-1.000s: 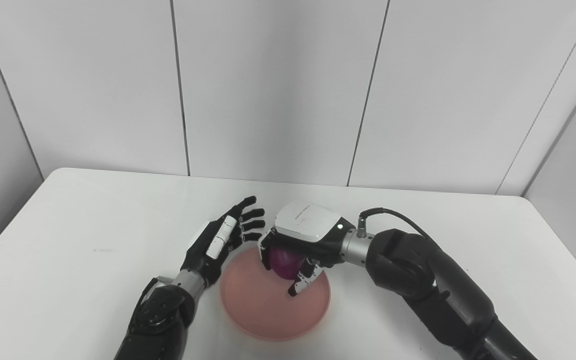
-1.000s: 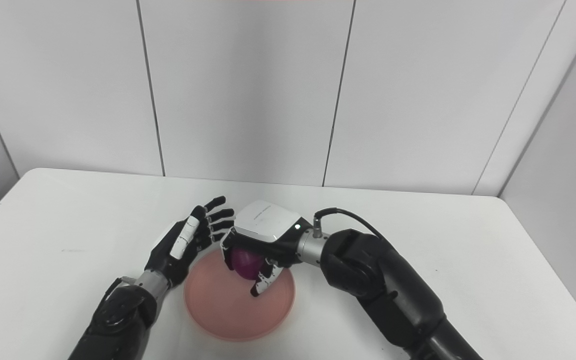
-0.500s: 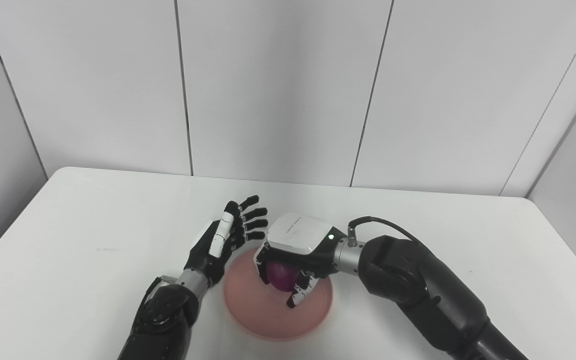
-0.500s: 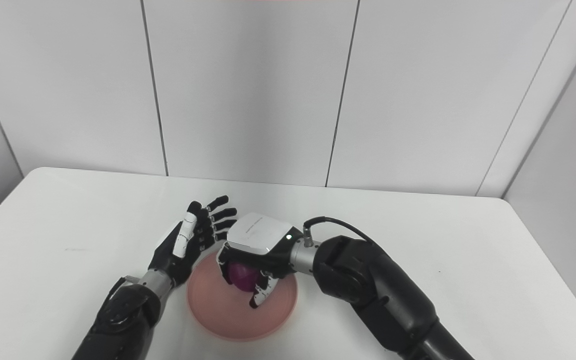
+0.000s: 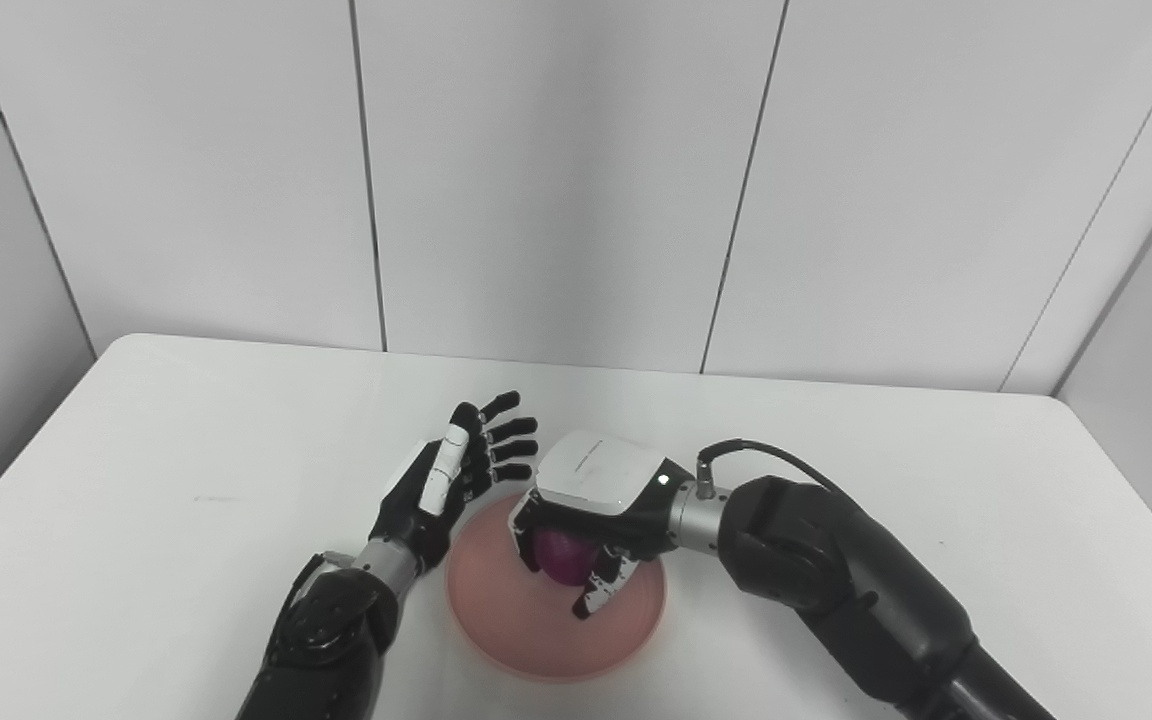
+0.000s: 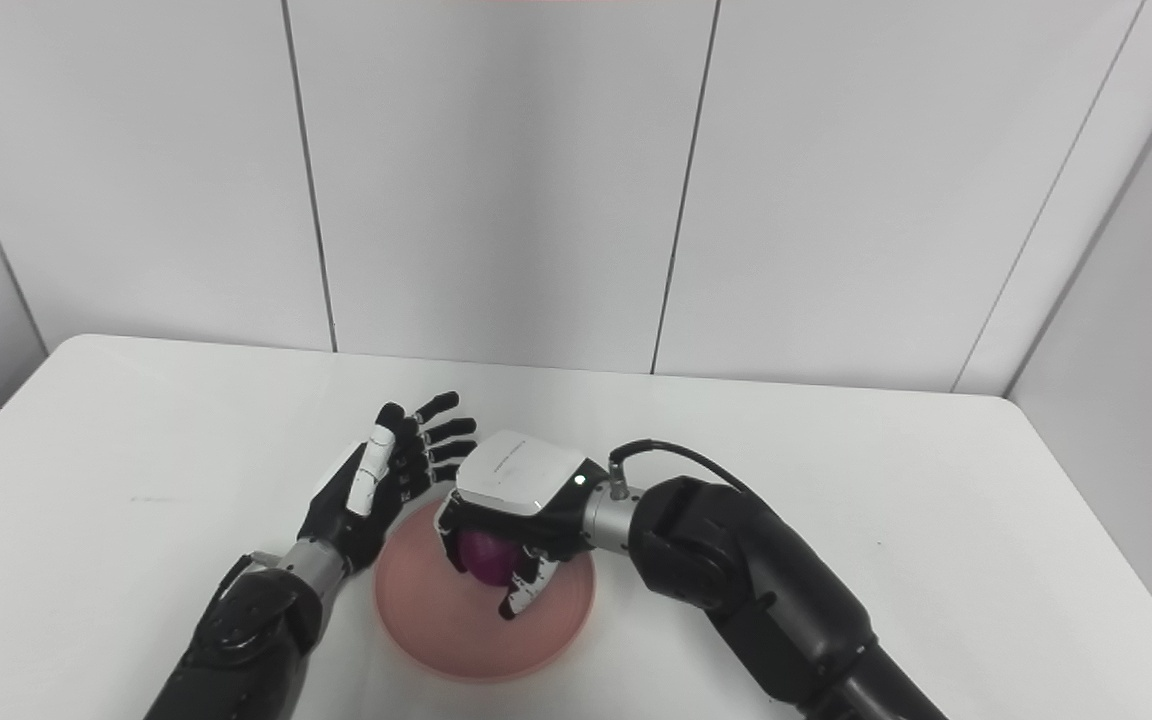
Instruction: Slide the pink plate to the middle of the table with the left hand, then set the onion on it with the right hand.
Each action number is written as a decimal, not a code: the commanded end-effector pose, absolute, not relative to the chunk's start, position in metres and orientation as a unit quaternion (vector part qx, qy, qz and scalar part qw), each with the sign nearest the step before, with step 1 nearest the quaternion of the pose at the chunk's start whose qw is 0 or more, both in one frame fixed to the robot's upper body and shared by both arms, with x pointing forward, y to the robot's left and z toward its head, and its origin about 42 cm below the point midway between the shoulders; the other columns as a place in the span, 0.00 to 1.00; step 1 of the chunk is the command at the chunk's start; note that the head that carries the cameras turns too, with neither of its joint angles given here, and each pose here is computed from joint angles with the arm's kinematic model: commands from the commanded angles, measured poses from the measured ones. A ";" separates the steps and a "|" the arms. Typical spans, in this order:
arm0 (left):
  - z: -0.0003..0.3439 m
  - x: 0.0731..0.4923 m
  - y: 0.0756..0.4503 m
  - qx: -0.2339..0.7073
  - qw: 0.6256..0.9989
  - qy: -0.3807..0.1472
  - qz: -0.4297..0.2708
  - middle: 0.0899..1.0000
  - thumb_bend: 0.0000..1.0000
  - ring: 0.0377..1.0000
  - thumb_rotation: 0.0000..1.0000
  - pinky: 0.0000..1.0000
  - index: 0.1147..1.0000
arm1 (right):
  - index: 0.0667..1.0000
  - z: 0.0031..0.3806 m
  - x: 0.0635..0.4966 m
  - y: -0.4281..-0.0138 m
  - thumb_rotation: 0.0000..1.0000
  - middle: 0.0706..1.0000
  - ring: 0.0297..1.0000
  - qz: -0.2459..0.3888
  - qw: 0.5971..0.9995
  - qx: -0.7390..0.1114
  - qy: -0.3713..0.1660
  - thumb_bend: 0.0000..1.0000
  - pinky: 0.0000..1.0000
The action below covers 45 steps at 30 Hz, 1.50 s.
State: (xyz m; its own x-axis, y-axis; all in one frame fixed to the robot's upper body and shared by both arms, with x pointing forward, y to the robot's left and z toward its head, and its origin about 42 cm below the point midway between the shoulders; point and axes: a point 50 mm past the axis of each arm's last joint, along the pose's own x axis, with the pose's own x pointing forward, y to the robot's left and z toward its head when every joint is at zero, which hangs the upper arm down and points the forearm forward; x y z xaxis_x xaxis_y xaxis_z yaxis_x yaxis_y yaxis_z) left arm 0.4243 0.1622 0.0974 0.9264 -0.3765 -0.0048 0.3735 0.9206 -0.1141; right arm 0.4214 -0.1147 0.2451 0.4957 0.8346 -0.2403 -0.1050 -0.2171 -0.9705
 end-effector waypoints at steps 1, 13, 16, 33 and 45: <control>0.030 0.377 0.155 -0.085 0.972 0.124 -0.180 0.80 0.91 0.79 1.00 0.74 0.84 | 0.45 0.270 0.425 -0.110 0.01 0.47 0.47 0.399 0.559 -0.653 -0.319 0.53 0.39; 0.029 0.377 0.155 -0.081 0.971 0.128 -0.183 0.80 0.89 0.79 1.00 0.74 0.84 | 0.70 0.279 0.428 -0.116 0.37 0.74 0.62 0.416 0.571 -0.642 -0.299 0.89 0.51; 0.029 0.377 0.156 -0.081 0.971 0.129 -0.182 0.80 0.89 0.79 1.00 0.74 0.84 | 0.71 0.282 0.429 -0.117 0.42 0.76 0.65 0.414 0.571 -0.643 -0.298 0.91 0.54; 0.029 0.378 0.157 -0.083 0.972 0.129 -0.181 0.80 0.89 0.79 1.00 0.74 0.86 | 0.71 0.319 0.433 -0.136 0.49 0.76 0.66 0.367 0.616 -0.620 -0.318 0.94 0.50; 0.031 0.381 0.158 -0.081 0.972 0.128 -0.181 0.81 0.89 0.79 1.00 0.74 0.85 | 0.84 0.305 0.430 -0.172 0.87 0.87 0.87 0.229 0.867 -0.361 -0.254 0.87 0.79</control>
